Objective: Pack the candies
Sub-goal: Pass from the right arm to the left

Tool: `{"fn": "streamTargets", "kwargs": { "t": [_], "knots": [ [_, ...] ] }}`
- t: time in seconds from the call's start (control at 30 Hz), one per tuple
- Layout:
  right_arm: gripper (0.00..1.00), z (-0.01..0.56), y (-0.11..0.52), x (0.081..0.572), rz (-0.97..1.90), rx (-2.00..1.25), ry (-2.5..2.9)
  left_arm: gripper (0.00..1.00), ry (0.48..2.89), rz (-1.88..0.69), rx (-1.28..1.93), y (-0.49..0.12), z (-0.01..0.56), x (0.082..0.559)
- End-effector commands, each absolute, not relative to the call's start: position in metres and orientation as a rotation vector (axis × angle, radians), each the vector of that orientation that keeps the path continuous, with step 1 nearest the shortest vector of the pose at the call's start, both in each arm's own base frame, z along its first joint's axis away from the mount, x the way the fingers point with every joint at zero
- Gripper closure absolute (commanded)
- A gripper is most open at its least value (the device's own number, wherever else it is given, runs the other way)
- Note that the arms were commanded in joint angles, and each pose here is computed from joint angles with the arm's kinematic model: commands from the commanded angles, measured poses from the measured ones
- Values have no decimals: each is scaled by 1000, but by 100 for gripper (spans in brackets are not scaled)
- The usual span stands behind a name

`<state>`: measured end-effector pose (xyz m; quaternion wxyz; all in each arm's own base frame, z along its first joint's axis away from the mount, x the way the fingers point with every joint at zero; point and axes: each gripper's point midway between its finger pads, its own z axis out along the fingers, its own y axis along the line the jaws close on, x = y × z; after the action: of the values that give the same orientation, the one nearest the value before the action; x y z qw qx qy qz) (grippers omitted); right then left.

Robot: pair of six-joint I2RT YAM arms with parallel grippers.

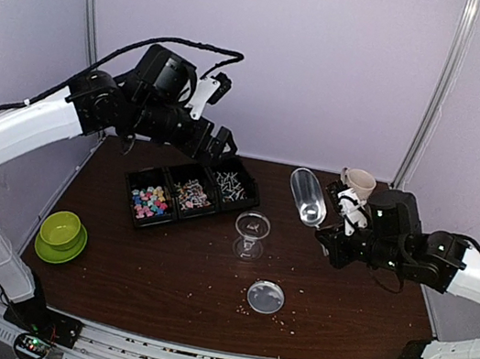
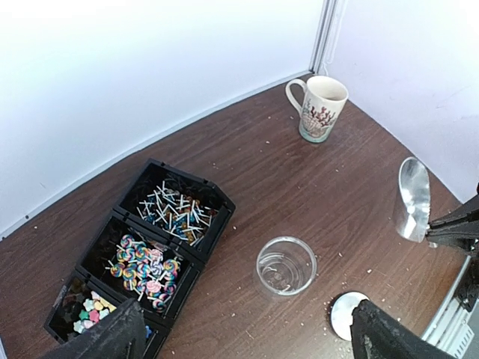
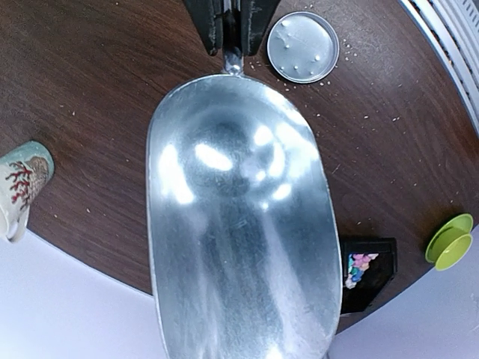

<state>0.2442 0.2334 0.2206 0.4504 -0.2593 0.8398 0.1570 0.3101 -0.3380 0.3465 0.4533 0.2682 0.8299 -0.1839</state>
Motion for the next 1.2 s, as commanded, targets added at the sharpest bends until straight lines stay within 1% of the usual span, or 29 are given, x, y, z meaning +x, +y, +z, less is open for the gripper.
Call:
{"fn": "streamTargets", "kwargs": {
  "t": [0.0,0.17,0.4,0.8,0.9,1.17],
  "knots": [
    [100,251,260,240,363,-743,1932,2,2057,-565,696,-344,331,297],
    [100,248,287,229,339,-856,1894,2,2104,-684,772,-356,306,279],
    [100,233,308,217,213,-989,1871,2,2029,-832,796,-365,314,264],
    [100,226,316,210,192,-1034,1851,5,2033,-881,820,-370,308,258],
    [100,227,318,207,185,-1046,1840,7,2038,-889,820,-371,306,257],
    [100,236,318,204,162,-1044,1793,18,2069,-924,856,-379,298,254]
  ]
}}
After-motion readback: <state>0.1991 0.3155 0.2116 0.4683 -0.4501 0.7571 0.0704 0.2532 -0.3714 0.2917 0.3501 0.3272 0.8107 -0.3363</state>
